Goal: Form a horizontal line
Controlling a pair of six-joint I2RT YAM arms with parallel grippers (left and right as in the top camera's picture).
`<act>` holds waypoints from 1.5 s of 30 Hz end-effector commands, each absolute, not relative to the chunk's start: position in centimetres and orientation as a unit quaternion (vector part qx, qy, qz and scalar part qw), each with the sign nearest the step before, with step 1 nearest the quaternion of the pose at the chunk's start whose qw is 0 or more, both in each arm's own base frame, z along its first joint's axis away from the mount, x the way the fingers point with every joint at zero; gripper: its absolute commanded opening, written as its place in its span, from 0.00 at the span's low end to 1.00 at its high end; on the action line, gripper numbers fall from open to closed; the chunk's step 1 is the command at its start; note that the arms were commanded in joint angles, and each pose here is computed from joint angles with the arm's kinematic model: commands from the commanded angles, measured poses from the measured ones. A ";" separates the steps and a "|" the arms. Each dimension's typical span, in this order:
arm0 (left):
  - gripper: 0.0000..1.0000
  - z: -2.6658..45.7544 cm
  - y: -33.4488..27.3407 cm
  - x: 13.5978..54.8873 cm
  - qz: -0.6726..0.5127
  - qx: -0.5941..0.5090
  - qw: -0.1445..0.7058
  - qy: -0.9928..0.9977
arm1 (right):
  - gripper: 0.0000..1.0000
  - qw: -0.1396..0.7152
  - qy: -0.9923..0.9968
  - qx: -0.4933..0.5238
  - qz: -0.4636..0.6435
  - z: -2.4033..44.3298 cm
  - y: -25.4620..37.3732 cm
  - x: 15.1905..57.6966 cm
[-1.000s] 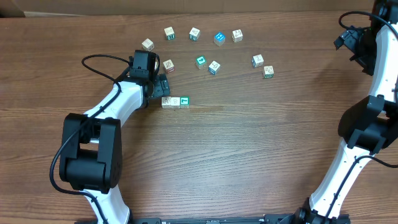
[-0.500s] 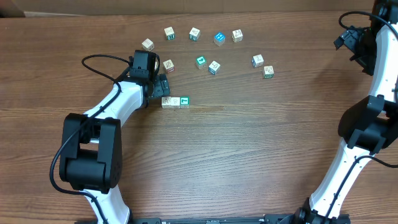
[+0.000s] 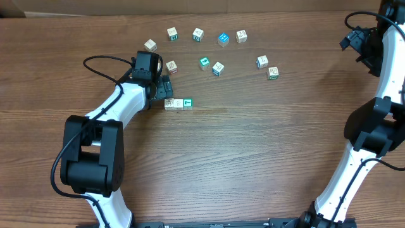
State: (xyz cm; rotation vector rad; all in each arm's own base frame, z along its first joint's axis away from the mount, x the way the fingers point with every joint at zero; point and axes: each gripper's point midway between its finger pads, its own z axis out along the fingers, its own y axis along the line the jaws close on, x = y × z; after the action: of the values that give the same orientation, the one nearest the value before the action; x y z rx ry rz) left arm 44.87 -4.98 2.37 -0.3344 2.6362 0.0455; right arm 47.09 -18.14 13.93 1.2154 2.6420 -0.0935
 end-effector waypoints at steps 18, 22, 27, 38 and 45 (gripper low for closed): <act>1.00 2.1 -4.5 44.7 0.027 -0.122 0.238 0.963 | 1.00 0.123 0.901 0.415 -0.033 14.7 -18.3 47.0; 0.99 2.1 -4.6 44.7 0.027 -0.121 0.238 0.963 | 1.00 0.123 0.901 0.415 -0.033 14.7 -18.3 47.0; 1.00 2.1 -4.5 44.7 0.027 -0.122 0.238 0.963 | 1.00 0.123 0.901 0.415 -0.033 14.7 -18.3 47.0; 1.00 3.5 -5.4 47.2 -0.003 -0.126 0.293 0.948 | 1.00 0.123 0.901 0.415 -0.033 14.7 -18.3 47.0; 0.76 9.1 -8.0 50.6 -0.094 -0.131 0.343 0.926 | 1.00 0.123 0.901 0.415 -0.033 14.7 -18.3 47.0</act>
State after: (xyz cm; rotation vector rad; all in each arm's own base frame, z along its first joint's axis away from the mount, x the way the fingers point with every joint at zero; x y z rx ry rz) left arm 48.56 -6.80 4.95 -0.3405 2.4870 -0.1159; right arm 47.09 -18.13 13.93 1.2159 2.6419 -0.0928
